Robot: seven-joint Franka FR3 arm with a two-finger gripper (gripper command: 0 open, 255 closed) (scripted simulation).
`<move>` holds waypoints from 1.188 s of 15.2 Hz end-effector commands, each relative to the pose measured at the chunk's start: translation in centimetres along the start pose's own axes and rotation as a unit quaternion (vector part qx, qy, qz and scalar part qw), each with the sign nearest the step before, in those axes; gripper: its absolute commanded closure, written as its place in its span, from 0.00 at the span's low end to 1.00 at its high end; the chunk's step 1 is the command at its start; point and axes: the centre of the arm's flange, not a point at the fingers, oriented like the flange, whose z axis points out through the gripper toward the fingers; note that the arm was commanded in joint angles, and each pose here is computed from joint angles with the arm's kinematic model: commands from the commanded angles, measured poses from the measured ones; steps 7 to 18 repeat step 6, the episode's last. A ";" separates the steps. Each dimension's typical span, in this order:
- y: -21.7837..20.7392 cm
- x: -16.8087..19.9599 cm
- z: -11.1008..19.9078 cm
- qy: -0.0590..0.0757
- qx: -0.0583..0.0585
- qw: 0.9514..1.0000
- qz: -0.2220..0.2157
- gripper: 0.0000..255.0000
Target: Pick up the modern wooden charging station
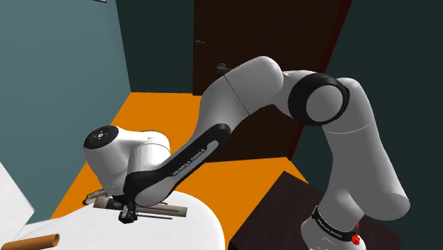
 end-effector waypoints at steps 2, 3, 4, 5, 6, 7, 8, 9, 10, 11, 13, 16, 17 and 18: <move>0.2 0.0 -1.5 0.000 0.000 1.000 0.000 1.00; 0.3 -0.1 -2.0 0.000 0.000 1.000 0.000 1.00; 0.4 -0.1 -2.5 0.000 0.000 1.000 0.000 1.00; 0.4 -0.1 -2.6 0.000 0.000 1.000 0.000 1.00; 0.4 -0.1 -2.6 0.000 0.000 1.000 0.000 1.00; 0.4 -0.1 -2.6 0.000 0.000 1.000 0.000 1.00; 0.4 -0.1 -2.6 0.000 0.000 1.000 0.000 1.00; 0.4 -0.1 -2.6 0.000 0.000 1.000 0.000 1.00; 0.4 -0.1 -2.6 0.000 0.000 1.000 0.000 1.00; 0.4 -0.1 -2.6 0.000 0.000 1.000 0.000 1.00; 0.4 -0.1 -2.6 0.000 0.000 1.000 0.000 1.00; 0.4 -0.1 -2.6 0.000 0.000 1.000 0.000 1.00; 0.4 -0.1 -2.6 0.000 0.000 1.000 0.000 1.00; 0.4 -0.1 -2.6 0.000 0.000 1.000 0.000 1.00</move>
